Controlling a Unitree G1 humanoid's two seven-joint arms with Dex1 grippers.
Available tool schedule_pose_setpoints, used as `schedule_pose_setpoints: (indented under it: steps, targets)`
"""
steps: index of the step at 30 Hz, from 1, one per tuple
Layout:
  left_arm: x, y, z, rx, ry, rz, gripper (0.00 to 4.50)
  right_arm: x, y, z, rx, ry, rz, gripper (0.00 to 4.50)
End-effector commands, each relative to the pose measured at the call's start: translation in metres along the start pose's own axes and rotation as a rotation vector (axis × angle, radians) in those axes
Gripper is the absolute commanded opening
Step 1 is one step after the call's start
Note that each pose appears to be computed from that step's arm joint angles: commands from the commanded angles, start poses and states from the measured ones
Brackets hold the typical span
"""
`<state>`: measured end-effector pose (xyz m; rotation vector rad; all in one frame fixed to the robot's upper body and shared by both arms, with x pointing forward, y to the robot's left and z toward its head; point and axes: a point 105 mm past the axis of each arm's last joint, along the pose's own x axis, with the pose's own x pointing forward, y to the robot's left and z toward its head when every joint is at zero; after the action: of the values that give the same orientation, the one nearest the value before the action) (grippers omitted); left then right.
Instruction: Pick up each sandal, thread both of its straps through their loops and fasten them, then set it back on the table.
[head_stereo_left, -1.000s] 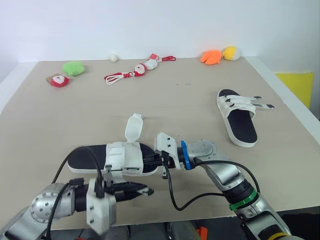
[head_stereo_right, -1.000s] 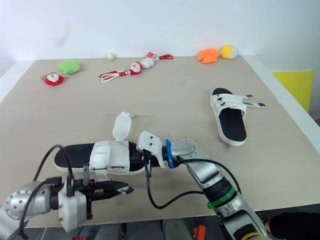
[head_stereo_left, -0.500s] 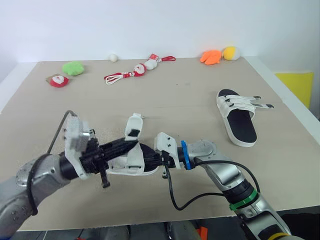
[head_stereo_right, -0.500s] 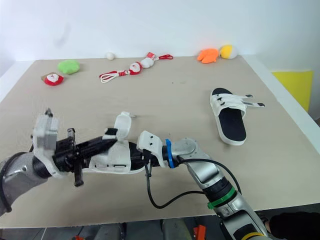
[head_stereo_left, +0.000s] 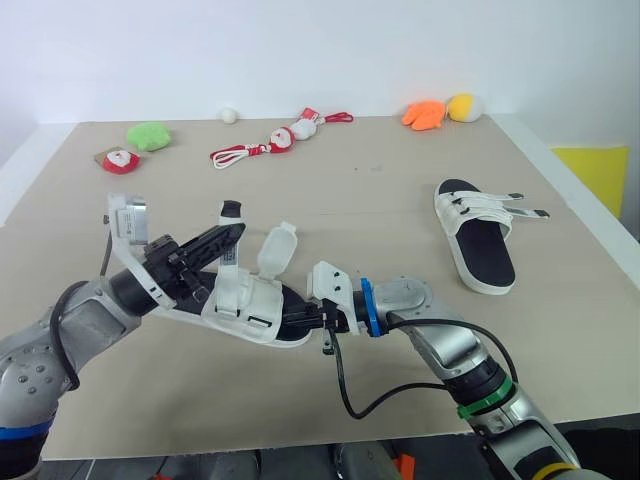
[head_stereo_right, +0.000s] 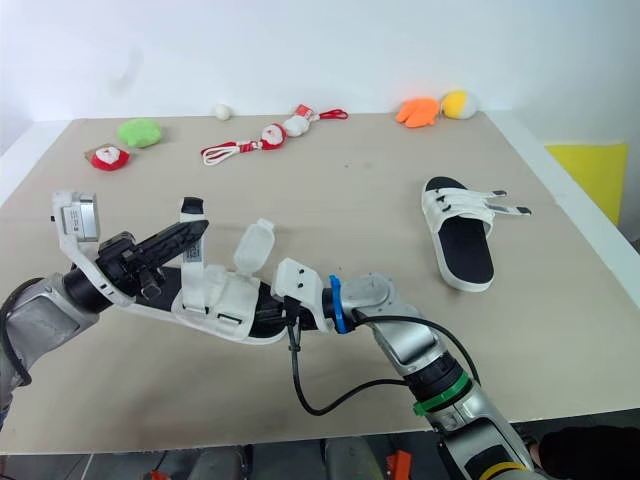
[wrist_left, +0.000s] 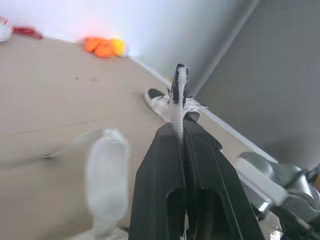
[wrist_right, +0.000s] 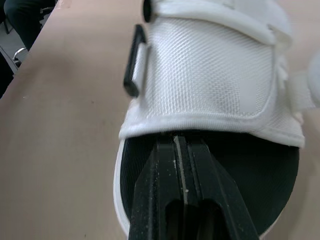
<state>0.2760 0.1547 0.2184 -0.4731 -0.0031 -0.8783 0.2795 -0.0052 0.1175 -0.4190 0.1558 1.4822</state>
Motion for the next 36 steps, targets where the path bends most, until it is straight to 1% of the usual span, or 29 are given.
schedule_pose_setpoints:
  steps: [1, 8, 11, 12, 15, 18, 22, 26, 28, 31, 36]
  targets:
    - [0.001, 0.002, 0.005, 0.000, -0.012, -0.010, 0.05, 0.000, -0.001, 0.000, -0.045, 0.028, -0.016, 0.00]
    - [0.003, 0.017, -0.014, 0.006, 0.107, -0.005, 0.05, 0.001, -0.004, -0.003, -0.055, 0.045, -0.047, 0.00]
    - [0.003, 0.025, -0.027, 0.043, 0.199, -0.011, 0.05, 0.001, -0.005, -0.003, -0.057, 0.045, -0.054, 0.00]
    - [0.003, 0.029, -0.029, 0.044, 0.210, -0.007, 0.05, 0.001, -0.005, -0.003, -0.057, 0.044, -0.055, 0.00]
    - [0.005, 0.040, -0.025, 0.040, 0.193, 0.005, 0.05, 0.002, -0.004, -0.002, -0.056, 0.042, -0.058, 0.00]
    - [0.006, 0.044, -0.022, 0.029, 0.185, -0.005, 0.05, 0.002, -0.003, -0.002, -0.052, 0.037, -0.060, 0.00]
    - [0.012, 0.043, -0.013, -0.075, 0.126, -0.048, 0.05, 0.003, -0.002, -0.002, -0.048, 0.034, -0.060, 0.00]
    - [0.014, 0.032, 0.002, -0.227, 0.048, -0.141, 0.05, 0.002, -0.002, -0.003, -0.044, 0.034, -0.061, 0.00]
    - [0.014, 0.033, 0.006, -0.266, 0.029, -0.141, 0.05, 0.002, -0.001, -0.003, -0.043, 0.034, -0.061, 0.00]
    - [0.016, 0.040, 0.004, -0.299, 0.039, -0.114, 0.05, 0.002, -0.001, -0.002, -0.044, 0.034, -0.060, 0.00]
    - [0.016, 0.044, -0.012, -0.344, 0.096, -0.103, 0.05, 0.002, 0.000, -0.002, -0.043, 0.033, -0.059, 0.00]
